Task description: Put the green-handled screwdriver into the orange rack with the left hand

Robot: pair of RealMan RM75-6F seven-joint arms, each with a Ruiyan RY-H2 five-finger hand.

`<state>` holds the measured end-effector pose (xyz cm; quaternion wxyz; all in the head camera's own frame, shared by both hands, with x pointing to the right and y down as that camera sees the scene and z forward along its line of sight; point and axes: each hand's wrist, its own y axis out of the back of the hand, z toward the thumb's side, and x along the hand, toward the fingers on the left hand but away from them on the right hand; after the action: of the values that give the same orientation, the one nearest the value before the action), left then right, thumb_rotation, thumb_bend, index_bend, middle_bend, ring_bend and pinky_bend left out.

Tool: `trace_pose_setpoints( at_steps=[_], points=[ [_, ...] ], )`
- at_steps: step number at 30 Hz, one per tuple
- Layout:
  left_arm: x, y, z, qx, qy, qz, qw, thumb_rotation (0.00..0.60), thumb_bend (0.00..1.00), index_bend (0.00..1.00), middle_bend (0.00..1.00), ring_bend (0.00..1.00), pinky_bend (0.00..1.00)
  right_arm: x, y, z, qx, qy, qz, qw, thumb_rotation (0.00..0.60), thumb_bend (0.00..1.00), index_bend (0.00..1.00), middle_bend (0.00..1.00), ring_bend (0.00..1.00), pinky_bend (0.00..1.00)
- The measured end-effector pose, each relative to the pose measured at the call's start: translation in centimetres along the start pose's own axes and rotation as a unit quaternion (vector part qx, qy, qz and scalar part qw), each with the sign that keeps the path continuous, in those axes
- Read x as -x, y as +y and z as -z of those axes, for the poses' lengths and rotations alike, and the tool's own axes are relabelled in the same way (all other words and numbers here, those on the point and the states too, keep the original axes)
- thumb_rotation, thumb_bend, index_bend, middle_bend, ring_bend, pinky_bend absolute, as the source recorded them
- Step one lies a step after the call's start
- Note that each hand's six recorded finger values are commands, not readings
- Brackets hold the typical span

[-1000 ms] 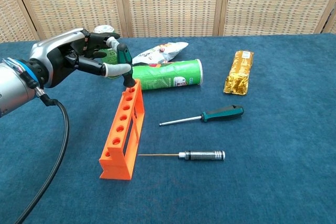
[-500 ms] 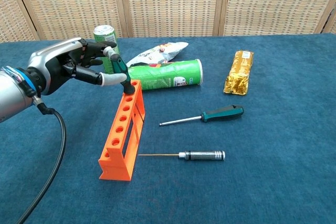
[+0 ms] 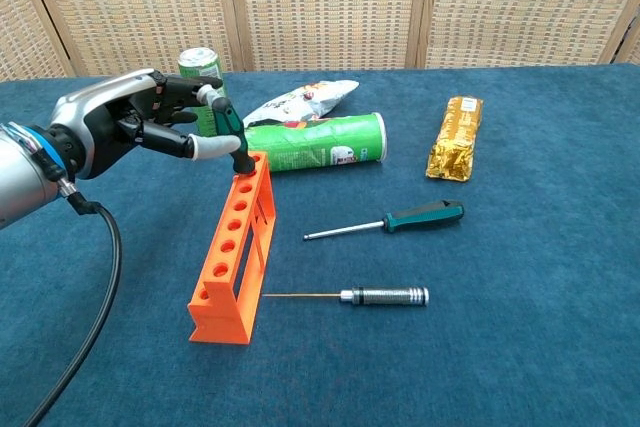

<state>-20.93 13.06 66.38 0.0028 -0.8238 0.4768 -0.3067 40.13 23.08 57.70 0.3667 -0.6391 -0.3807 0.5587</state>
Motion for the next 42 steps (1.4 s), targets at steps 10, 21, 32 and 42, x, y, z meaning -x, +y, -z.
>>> trace_pose_setpoints(
  at_steps=[10, 21, 32, 42],
  points=[
    [0.2, 0.6, -0.8, 0.003, -0.005, 0.0, 1.0, 0.6, 0.36, 0.47, 0.03, 0.0, 0.0, 0.0, 0.0, 0.0, 0.0, 0.001, 0.0, 1.0, 0.6, 0.24, 0.0, 0.0, 0.0, 0.0],
    [0.5, 0.9, -1.8, 0.013, -0.018, -0.001, 0.9997, 0.6, 0.36, 0.46, 0.03, 0.0, 0.0, 0.0, 0.0, -0.1, 0.0, 0.001, 0.0, 1.0, 0.6, 0.24, 0.0, 0.0, 0.0, 0.0],
    [2.3, 3.4, -6.5, 0.012, -0.083, -0.019, 0.9963, 0.6, 0.36, 0.38, 0.02, 0.0, 0.0, -0.1, 0.1, 0.0, 0.0, 0.001, 0.002, 1.0, 0.6, 0.24, 0.0, 0.0, 0.0, 0.0],
    [7.1, 8.1, -5.1, -0.163, -0.079, -0.079, 0.9803, 0.6, 0.36, 0.31, 0.0, 0.0, 0.0, -0.1, 0.3, 0.0, -0.002, 0.0, 0.005, 1.0, 0.6, 0.24, 0.0, 0.0, 0.0, 0.0]
  ],
)
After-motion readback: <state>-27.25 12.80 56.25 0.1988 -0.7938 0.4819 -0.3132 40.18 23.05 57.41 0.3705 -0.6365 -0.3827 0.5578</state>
